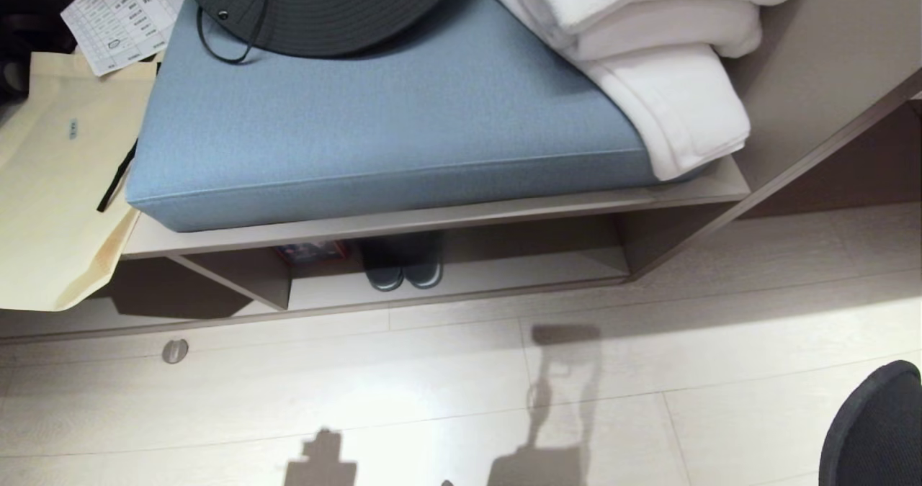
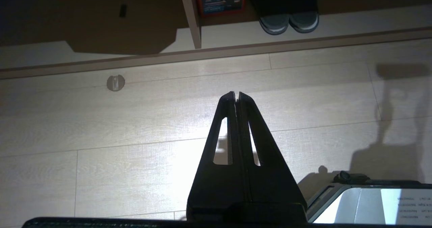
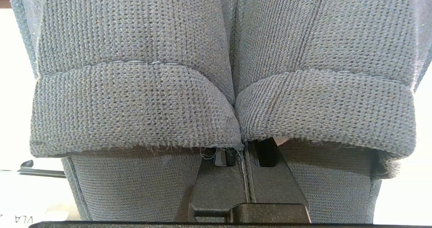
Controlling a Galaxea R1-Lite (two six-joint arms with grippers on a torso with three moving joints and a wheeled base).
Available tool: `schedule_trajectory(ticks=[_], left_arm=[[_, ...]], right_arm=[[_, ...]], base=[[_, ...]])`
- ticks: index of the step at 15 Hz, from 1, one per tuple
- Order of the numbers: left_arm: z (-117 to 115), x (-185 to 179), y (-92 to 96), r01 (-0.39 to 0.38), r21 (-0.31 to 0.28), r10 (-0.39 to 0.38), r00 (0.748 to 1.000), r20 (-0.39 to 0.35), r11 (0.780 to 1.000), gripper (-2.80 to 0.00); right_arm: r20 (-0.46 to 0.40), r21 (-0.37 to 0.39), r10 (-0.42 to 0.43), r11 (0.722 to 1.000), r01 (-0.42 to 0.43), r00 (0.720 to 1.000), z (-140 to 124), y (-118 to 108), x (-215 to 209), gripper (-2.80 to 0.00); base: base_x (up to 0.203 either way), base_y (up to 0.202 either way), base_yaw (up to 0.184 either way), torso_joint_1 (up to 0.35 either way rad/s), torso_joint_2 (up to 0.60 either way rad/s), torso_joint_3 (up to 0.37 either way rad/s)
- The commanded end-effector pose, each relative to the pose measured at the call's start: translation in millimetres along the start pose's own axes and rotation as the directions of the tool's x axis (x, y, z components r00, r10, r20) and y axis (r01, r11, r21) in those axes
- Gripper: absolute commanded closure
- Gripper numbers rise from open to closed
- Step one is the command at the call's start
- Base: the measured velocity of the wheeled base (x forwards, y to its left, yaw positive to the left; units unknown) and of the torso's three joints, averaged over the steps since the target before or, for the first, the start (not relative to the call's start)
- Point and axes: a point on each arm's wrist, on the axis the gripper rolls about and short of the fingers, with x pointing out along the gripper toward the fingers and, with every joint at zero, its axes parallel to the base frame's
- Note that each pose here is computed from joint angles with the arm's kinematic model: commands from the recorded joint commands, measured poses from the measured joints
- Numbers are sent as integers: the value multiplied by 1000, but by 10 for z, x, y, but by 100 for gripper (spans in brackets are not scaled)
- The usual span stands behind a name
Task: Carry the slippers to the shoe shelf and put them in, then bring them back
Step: Place the slippers into the shoe cabinet
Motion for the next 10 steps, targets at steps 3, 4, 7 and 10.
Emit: schedule_trajectory(ticks=[3, 4, 7, 10], left_arm=[[1, 1, 0, 1, 0, -1, 1000, -1, 1000, 0], [1, 1, 0, 0, 0, 0, 1000, -1, 1000, 0], [1, 1, 0, -1, 0, 1, 1000, -1, 1000, 0], [1, 1, 0, 1, 0, -1, 1000, -1, 1000, 0]], right_arm=[[-1, -1, 0, 1000, 0, 1000, -1, 0, 0, 0], [0, -1, 0, 1000, 0, 1000, 0, 0, 0, 0], [2, -1, 0, 1000, 0, 1000, 0, 0, -1, 0], [1, -1, 0, 1000, 0, 1000, 1, 0, 0, 0]], base=[[0, 0, 0, 0, 1, -197], [0, 0, 0, 5, 0, -193], [0, 0, 0, 2, 2, -201], [0, 0, 0, 2, 3, -195]])
